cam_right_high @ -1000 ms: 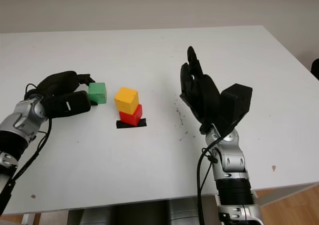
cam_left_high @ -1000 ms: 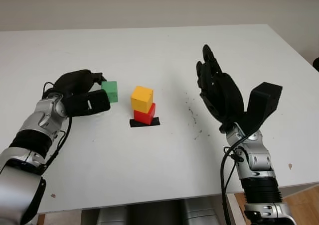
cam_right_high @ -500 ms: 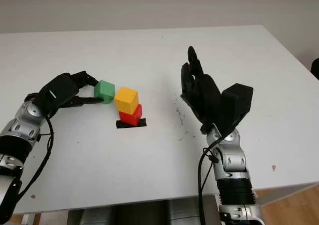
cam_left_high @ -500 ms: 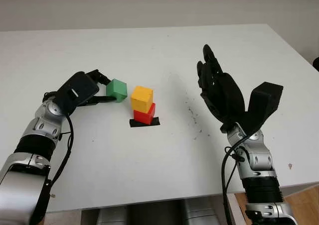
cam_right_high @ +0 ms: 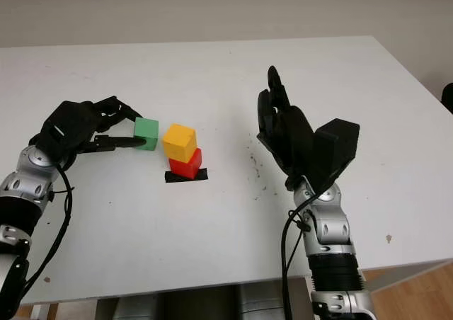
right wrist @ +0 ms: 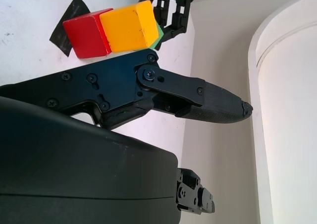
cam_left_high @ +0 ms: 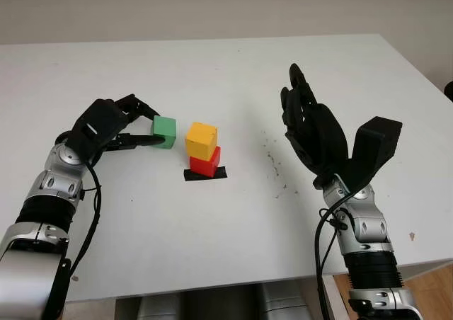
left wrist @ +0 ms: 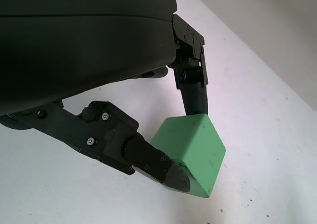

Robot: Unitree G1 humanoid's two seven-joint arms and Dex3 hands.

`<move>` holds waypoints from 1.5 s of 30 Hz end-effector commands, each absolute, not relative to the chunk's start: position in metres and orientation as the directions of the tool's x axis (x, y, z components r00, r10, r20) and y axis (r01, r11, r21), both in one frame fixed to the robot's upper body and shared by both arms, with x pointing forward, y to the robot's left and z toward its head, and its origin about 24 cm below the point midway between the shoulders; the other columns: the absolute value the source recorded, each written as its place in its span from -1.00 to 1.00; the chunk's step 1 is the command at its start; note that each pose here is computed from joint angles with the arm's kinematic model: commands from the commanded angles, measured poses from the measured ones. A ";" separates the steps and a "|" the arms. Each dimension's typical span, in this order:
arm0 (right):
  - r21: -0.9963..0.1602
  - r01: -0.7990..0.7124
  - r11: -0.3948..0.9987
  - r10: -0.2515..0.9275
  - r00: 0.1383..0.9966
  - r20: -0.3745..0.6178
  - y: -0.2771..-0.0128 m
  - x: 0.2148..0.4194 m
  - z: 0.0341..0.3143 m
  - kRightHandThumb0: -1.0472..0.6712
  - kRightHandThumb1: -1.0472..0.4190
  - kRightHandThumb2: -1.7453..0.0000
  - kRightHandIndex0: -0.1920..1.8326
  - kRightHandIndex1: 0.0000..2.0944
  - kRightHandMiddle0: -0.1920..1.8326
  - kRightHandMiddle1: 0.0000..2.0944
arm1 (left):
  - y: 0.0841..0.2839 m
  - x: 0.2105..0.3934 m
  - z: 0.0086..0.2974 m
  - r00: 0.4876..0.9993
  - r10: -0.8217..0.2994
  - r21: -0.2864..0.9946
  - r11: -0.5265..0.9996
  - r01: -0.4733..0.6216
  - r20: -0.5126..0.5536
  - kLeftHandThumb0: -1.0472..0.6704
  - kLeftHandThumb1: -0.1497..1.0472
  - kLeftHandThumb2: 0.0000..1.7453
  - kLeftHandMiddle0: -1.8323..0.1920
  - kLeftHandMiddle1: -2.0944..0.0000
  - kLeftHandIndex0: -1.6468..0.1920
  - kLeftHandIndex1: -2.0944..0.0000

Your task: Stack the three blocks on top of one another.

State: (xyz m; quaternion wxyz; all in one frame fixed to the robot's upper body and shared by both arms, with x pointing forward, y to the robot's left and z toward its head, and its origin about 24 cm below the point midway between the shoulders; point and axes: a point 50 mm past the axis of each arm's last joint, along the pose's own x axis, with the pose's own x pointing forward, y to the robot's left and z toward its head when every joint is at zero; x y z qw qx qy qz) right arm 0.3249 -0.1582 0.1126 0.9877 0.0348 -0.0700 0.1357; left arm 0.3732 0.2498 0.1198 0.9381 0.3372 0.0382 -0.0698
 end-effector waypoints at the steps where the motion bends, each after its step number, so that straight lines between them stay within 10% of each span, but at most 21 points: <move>1: 0.041 -0.275 0.961 0.264 0.949 0.173 -0.160 0.326 0.119 -0.63 -1.00 0.22 -1.00 -1.00 -1.00 -1.00 | 0.253 0.374 0.136 0.993 -0.105 0.631 0.766 0.121 -0.062 -0.12 0.97 -0.94 0.56 0.95 0.53 -0.67; 18: 0.050 -0.278 0.959 0.267 0.950 0.161 -0.158 0.325 0.118 -0.63 -1.00 0.23 -1.00 -1.00 -1.00 -1.00 | 0.249 0.358 0.201 0.965 -0.143 0.435 0.900 0.035 0.218 -0.17 0.93 -0.94 0.57 0.94 0.35 -0.55; 45: 0.038 -0.287 0.957 0.277 0.946 0.168 -0.158 0.326 0.119 -0.63 -1.00 0.22 -1.00 -1.00 -1.00 -1.00 | 0.193 0.341 0.178 0.922 -0.374 0.178 0.919 0.353 0.104 -0.18 0.89 -0.94 0.53 0.94 0.35 -0.56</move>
